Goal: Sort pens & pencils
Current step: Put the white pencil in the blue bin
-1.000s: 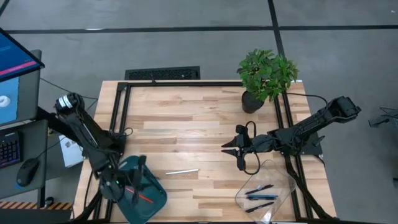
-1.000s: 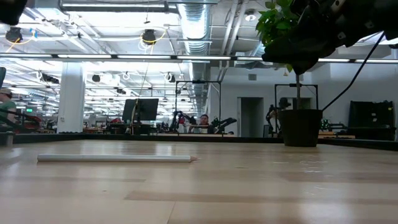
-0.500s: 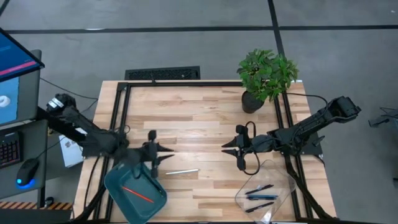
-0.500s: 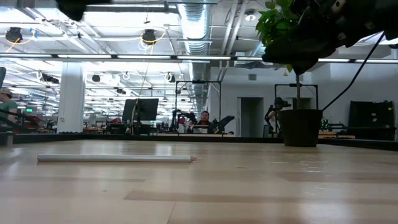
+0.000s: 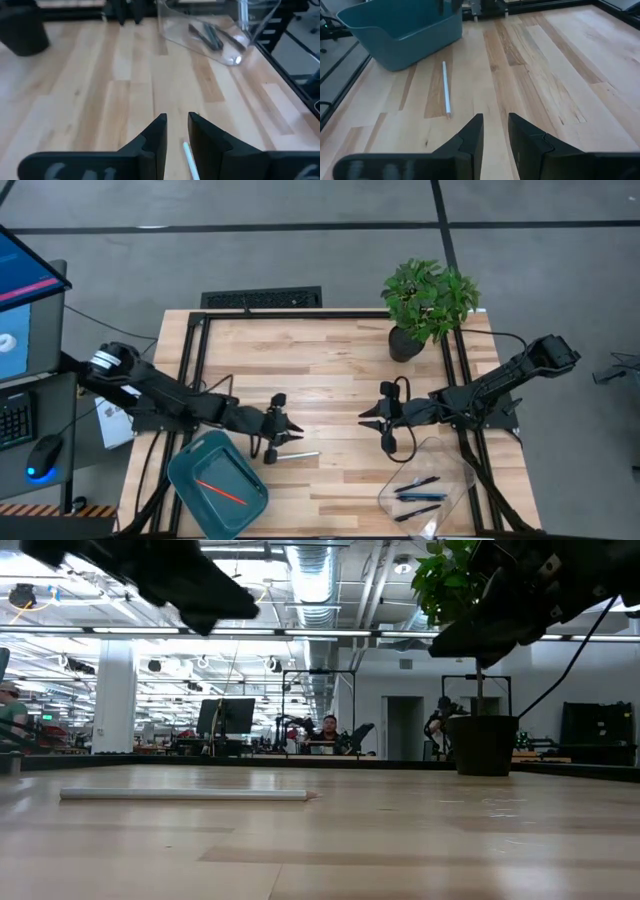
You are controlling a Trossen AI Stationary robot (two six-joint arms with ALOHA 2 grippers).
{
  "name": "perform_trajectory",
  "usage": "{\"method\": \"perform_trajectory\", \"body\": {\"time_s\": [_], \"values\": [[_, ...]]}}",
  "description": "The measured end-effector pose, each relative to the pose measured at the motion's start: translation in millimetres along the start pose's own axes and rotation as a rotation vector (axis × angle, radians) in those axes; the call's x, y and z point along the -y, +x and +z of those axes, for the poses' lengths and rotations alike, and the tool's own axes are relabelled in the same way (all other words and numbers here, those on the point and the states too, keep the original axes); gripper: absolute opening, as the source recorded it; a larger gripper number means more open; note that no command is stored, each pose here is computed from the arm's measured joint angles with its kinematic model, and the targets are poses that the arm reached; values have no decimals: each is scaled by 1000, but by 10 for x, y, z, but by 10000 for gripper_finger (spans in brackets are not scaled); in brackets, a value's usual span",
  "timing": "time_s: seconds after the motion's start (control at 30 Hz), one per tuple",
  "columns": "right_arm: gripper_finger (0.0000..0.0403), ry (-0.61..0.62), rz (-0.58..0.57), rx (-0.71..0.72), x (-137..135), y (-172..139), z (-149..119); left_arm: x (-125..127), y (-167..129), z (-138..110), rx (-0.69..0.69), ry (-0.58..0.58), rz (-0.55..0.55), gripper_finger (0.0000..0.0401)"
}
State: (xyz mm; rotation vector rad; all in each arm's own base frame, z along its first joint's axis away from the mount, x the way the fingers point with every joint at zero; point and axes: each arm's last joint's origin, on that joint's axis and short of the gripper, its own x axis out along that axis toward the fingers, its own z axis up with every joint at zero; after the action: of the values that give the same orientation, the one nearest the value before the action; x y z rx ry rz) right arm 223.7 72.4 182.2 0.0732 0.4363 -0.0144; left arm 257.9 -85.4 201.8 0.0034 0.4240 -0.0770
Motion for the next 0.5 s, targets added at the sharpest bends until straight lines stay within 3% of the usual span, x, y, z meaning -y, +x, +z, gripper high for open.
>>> {"method": "perform_trajectory", "body": {"time_s": [0.23,0.5], "values": [[113,-9,-7,-29,7,0,-29,-131,276,-185,-74,-76,-36,70],[113,-13,-10,-40,10,-1,-40,-115,406,-281,-91,-115,-98,74]]}}
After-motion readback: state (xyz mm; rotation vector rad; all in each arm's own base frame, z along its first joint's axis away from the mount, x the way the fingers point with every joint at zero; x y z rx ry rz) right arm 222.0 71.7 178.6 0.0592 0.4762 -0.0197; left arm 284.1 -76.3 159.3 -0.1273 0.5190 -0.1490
